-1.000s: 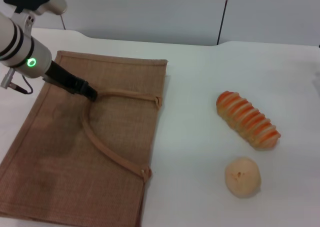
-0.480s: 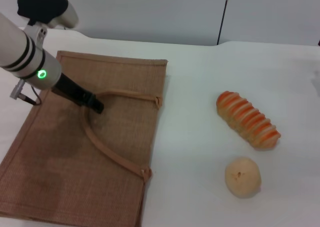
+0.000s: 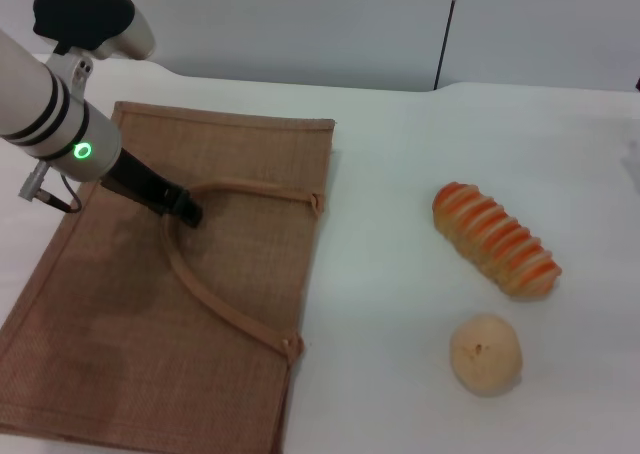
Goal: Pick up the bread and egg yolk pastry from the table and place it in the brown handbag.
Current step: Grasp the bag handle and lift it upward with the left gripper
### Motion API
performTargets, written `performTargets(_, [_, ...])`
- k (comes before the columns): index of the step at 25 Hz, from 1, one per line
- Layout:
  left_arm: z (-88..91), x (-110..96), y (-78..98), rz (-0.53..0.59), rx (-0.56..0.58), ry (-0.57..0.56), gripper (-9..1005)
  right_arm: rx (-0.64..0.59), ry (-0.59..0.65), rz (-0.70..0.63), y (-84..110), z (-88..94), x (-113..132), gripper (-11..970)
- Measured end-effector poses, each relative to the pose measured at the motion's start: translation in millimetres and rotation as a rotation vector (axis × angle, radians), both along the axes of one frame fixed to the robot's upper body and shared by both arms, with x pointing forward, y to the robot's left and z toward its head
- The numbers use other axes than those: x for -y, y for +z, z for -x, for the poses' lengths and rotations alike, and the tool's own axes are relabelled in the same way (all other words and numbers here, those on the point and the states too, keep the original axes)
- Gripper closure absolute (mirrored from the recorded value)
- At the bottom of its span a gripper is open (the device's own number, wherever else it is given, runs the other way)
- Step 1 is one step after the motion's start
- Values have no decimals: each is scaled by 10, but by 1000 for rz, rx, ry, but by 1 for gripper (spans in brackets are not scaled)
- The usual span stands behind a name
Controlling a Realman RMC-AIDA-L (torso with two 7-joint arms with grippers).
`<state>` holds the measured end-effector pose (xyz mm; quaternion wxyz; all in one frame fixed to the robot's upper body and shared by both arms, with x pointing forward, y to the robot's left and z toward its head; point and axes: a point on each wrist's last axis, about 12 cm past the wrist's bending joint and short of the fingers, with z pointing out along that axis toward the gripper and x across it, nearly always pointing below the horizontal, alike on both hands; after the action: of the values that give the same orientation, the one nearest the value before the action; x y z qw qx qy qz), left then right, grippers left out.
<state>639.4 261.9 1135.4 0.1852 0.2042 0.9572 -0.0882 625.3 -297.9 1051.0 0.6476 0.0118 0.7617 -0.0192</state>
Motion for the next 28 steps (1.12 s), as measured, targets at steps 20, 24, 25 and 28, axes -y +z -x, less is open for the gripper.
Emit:
performTargets(20, [2,8,-80,2,-18,12,589,2,0,-3,7,-8,-6,81])
performTargets(24, [2,20,-87,-4,-19,5,717,4,2,-2,14,-16,-13,81])
performTargets(25, [2,21,-88,-4,-19,4,730,4,2,-2,15,-17,-14,81])
performTargets(28, [3,24,-90,-6,-19,0,768,4,3,-2,15,-17,-14,81])
